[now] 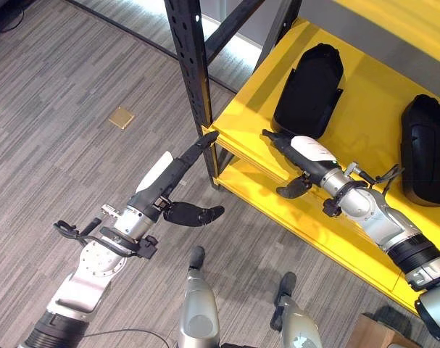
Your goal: Move parts from the plastic box to the shelf.
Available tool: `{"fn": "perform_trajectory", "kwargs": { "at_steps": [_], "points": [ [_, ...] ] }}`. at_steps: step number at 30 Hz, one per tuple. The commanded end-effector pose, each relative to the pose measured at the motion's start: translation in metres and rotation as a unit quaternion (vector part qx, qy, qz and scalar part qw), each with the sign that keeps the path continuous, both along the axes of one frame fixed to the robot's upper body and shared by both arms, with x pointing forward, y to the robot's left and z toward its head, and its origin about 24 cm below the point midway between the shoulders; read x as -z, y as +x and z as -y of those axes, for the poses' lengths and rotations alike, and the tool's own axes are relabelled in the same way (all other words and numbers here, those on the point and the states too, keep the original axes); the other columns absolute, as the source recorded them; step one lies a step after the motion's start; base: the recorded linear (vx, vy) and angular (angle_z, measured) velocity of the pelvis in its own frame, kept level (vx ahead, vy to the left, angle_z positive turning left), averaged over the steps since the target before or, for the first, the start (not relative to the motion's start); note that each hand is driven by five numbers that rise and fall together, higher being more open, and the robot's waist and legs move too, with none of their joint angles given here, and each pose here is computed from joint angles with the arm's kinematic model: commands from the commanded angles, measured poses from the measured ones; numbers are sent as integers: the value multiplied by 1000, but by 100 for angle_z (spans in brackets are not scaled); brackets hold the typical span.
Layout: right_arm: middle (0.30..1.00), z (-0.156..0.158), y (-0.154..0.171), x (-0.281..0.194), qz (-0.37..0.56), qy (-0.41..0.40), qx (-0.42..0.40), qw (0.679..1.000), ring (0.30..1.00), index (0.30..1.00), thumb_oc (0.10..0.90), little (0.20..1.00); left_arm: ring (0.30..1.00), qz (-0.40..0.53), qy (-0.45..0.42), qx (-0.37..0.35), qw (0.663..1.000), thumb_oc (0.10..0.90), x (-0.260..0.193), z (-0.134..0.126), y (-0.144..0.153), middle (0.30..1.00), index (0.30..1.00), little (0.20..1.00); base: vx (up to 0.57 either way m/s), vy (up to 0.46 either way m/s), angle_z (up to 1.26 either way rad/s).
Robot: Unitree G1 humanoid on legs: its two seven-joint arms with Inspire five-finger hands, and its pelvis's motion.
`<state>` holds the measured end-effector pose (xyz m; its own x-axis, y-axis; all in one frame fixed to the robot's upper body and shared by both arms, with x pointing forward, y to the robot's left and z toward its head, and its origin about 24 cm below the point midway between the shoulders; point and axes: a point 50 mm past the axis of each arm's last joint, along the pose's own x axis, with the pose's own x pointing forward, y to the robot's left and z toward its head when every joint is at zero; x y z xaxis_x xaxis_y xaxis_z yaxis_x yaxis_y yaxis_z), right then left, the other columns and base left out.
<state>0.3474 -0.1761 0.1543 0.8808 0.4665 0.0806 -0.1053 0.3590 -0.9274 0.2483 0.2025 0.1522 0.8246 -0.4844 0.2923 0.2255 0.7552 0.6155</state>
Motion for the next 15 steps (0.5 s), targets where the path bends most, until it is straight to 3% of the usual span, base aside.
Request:
{"fn": "perform_trajectory", "kwargs": {
  "at_steps": [1,15],
  "points": [
    [1000,-14,7,-46,98,42,-17,994,1000,1000,900,1000,1000,84,-56,46,994,900,-27,9,-9,1000,1000,1000,0,0,0],
    [1000,-19,9,-50,110,48,-18,993,1000,1000,900,1000,1000,81,-59,48,994,900,-26,9,-9,1000,1000,1000,0,0,0]
  ]
}}
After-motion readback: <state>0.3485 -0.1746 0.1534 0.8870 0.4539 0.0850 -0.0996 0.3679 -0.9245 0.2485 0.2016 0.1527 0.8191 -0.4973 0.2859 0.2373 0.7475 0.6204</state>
